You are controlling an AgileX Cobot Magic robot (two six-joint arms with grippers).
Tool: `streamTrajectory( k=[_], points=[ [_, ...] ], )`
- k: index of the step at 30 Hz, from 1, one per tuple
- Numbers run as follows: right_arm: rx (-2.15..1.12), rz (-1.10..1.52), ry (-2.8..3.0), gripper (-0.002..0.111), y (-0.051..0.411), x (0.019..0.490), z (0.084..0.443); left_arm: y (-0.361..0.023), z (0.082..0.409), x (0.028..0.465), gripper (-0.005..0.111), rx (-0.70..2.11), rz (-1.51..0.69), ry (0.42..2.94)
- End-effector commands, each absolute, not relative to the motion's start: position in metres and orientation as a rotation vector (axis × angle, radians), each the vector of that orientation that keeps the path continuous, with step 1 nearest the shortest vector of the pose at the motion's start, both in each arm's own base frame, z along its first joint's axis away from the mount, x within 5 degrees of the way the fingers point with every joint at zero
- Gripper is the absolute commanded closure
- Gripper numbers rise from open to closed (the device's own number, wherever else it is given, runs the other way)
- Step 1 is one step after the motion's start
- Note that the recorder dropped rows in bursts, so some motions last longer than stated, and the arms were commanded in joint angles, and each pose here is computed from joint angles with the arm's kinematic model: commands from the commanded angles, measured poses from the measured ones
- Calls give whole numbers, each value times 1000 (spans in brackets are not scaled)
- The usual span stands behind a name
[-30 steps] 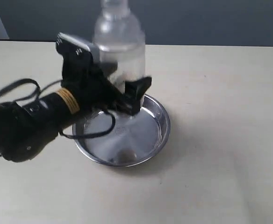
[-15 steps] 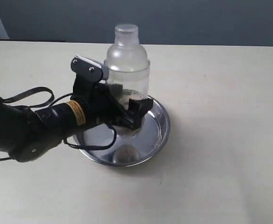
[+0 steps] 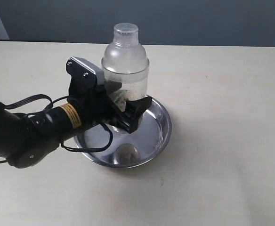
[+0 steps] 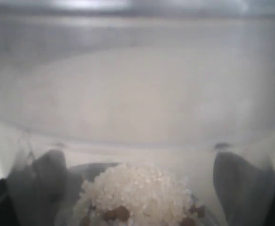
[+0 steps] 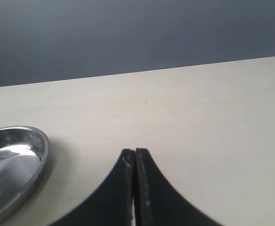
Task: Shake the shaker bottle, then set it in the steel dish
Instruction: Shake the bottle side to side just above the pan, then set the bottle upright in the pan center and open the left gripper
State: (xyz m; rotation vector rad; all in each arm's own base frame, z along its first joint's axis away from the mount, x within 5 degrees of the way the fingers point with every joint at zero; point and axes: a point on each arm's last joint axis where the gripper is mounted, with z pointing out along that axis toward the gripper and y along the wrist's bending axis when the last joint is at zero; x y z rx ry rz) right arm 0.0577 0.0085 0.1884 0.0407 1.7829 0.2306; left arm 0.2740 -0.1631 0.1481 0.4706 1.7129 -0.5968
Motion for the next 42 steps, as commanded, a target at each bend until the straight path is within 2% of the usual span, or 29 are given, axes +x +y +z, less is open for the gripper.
streamTrajectory(
  k=[1,15,20,42],
  points=[
    [42,226,1776,109,8,58,189,-165,137,281,106,411,-625,1667],
    [42,226,1776,109,8,58,189,-171,115,297,106,381,-616,1700],
    [42,226,1776,109,8,58,189,-174,108,306,106,352,-618,1789],
    [42,226,1774,109,8,58,189,-175,95,303,105,449,-564,1914]
  ],
)
